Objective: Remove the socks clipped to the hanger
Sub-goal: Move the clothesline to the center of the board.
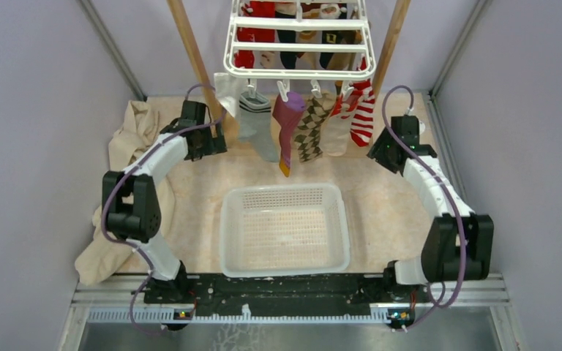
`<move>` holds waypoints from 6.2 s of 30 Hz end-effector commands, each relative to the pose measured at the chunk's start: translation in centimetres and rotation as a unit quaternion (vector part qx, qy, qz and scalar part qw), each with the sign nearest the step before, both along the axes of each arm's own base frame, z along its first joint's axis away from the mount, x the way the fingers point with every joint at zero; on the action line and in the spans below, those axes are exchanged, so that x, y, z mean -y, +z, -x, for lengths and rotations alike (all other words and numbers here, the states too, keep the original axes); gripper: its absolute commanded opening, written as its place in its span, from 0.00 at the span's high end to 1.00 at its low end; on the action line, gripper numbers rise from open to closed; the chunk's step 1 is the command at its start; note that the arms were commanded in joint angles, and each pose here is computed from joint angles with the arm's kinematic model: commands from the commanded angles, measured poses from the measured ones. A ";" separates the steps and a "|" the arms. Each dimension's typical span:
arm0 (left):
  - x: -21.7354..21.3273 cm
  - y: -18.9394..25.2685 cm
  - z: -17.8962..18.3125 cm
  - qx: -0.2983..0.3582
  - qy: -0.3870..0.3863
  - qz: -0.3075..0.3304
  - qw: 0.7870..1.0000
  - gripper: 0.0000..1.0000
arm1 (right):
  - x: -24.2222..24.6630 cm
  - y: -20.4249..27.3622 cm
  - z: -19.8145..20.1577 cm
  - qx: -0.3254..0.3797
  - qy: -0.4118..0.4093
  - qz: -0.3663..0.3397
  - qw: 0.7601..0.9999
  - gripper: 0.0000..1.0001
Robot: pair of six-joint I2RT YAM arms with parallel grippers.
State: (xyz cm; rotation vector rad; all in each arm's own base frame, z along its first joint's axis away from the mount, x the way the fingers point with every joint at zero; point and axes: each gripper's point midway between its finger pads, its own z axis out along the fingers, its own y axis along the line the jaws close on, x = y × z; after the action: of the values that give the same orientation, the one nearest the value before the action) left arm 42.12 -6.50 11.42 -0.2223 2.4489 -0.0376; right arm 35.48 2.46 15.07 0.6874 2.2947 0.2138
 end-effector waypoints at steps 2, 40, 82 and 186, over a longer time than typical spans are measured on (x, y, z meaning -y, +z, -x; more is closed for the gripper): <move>0.3 -0.1 -4.7 0.032 0.004 0.008 0.999 0.01 | 1.4 -1.1 -5.3 0.031 0.000 0.051 0.998 0.48; -1.4 -2.5 -12.3 0.095 -0.004 -0.046 0.994 0.15 | 1.2 -7.2 -13.6 0.041 0.060 0.071 0.995 0.51; -3.7 -7.3 -7.7 -0.001 0.052 -0.026 0.998 0.69 | 0.5 -11.9 -8.7 -0.089 0.088 0.124 0.984 0.83; 5.3 17.8 17.9 0.143 -0.107 0.281 0.943 0.01 | -7.1 10.2 19.6 0.081 0.251 -0.058 0.963 0.02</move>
State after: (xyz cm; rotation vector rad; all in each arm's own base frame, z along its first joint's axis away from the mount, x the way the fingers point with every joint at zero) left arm 26.63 -11.32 27.37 -0.2459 2.1199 -0.7790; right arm 16.55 8.68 22.04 0.2180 2.3168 0.5658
